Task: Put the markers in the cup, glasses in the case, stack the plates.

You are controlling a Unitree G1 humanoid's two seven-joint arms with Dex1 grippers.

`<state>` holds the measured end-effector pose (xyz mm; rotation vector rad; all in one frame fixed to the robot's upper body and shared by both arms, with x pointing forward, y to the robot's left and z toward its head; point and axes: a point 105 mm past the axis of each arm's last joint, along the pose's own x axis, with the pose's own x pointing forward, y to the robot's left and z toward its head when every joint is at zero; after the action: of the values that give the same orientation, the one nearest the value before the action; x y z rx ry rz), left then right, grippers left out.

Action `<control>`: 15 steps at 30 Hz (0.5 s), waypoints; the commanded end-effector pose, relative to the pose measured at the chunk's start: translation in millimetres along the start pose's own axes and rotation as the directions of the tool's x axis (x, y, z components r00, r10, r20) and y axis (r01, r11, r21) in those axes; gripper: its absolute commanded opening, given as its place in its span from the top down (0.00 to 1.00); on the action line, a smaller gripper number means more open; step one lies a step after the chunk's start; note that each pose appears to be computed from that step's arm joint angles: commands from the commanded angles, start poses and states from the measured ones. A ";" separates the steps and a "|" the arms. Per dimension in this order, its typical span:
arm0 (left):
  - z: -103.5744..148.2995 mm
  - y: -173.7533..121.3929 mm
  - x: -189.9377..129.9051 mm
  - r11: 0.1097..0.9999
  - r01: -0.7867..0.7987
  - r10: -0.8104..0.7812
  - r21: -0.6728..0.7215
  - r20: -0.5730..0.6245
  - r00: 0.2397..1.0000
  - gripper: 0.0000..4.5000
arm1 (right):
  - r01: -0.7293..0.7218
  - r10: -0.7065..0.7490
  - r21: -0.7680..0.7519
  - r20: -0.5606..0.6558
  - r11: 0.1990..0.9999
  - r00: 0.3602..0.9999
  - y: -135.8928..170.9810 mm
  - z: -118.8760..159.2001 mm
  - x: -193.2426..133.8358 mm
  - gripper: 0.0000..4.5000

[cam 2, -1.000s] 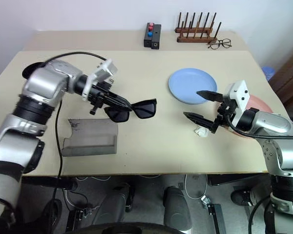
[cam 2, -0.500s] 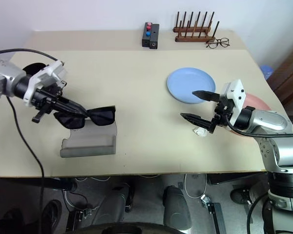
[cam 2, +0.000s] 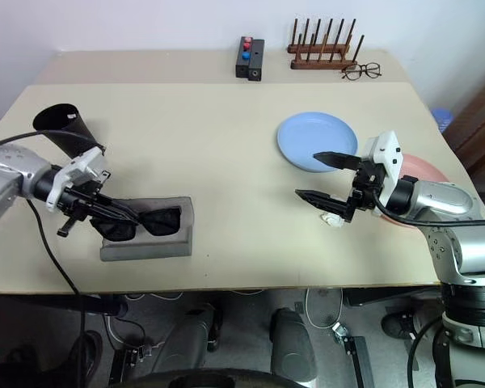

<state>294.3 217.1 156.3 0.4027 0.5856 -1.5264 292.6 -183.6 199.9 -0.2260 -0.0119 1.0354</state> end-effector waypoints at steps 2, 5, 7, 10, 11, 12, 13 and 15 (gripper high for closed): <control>-0.2 4.2 0.4 0.998 -0.013 0.013 0.058 0.002 1.000 1.00 | -0.010 0.012 -0.041 0.032 0.999 0.999 2.5 14.7 1.4 0.00; -1.6 6.3 7.0 0.999 0.003 -0.003 0.044 0.020 1.000 1.00 | -0.007 0.009 -0.042 0.032 0.999 0.999 2.3 14.9 1.9 0.00; -3.4 5.9 10.5 0.999 0.016 -0.017 0.029 0.024 1.000 1.00 | -0.004 0.005 -0.044 0.031 0.999 0.999 2.1 15.4 2.0 0.00; -9.2 5.3 13.8 1.000 0.028 -0.028 0.008 0.021 0.999 1.00 | 0.004 -0.003 -0.046 0.032 0.999 0.999 1.8 16.4 1.5 0.00; -9.5 5.7 14.9 1.000 0.030 -0.030 0.005 0.030 0.999 1.00 | 0.006 -0.004 -0.047 0.032 0.999 0.999 1.9 16.5 1.2 0.00; -9.4 7.0 16.5 0.999 0.031 -0.031 -0.007 0.041 0.999 1.00 | 0.007 -0.006 -0.047 0.031 0.999 0.999 2.2 16.5 0.9 0.00; -10.5 8.3 17.9 0.999 0.032 -0.031 -0.010 0.041 0.999 1.00 | 0.009 -0.007 -0.047 0.031 0.999 0.999 2.4 16.5 0.8 0.00; -15.2 10.0 20.4 0.999 0.033 -0.033 -0.004 0.021 0.999 1.00 | 0.011 -0.010 -0.047 0.031 0.999 0.999 2.6 16.7 0.6 0.00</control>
<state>299.8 209.0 127.4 0.3570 0.5999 -1.5571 292.7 -181.3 202.0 -0.2323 -0.0122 1.0212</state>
